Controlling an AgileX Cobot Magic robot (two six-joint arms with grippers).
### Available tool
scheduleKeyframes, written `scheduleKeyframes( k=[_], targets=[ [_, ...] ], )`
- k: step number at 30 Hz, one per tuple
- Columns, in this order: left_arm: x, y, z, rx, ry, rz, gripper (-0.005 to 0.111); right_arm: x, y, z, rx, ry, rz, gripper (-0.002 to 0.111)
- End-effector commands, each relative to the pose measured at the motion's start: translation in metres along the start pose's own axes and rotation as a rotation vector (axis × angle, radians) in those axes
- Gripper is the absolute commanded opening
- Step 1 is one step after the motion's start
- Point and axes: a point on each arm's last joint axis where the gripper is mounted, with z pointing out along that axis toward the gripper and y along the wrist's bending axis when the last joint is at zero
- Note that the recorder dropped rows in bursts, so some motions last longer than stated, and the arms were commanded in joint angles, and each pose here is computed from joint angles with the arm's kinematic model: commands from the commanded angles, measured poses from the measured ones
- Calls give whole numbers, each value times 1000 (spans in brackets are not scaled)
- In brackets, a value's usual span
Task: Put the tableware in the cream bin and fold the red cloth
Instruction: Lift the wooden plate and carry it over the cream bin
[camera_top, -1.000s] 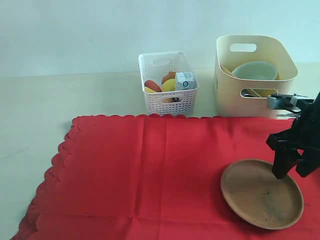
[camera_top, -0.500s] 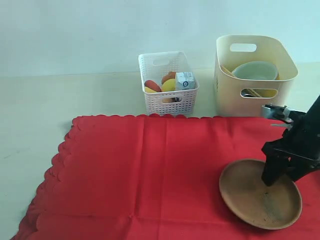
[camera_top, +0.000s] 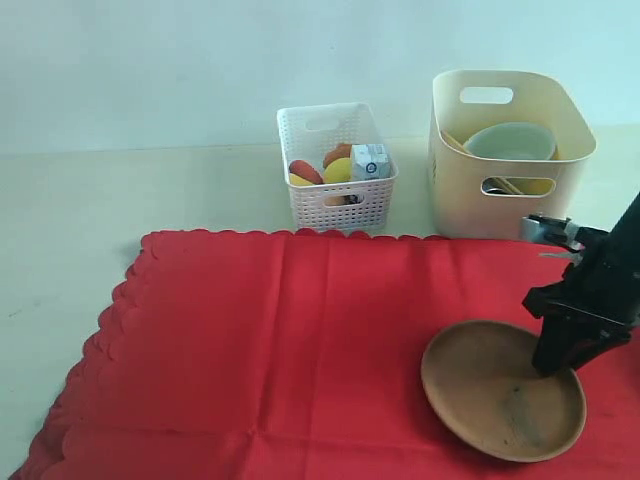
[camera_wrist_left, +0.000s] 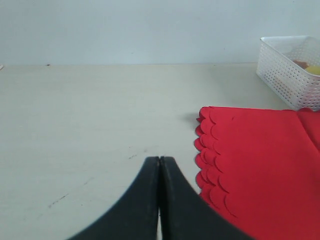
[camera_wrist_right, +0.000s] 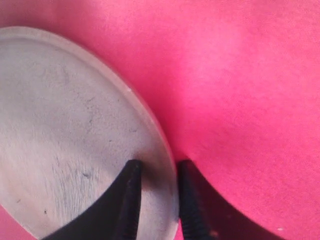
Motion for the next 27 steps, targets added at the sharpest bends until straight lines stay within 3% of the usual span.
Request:
scheduleKeyframes(
  k=[1, 10, 17, 27],
  targets=[
    [0, 0, 0, 1, -14, -4, 0, -4, -9, -4, 103, 1, 5, 0],
    [0, 0, 0, 1, -14, -4, 0, -7, 8, -52, 173, -221, -17, 0],
    [0, 0, 0, 1, -14, -4, 0, 3, 49, -101, 56, -452, -97, 0],
    [0, 0, 0, 1, -14, -4, 0, 0, 64, -109, -67, -552, -168, 0]
  ],
)
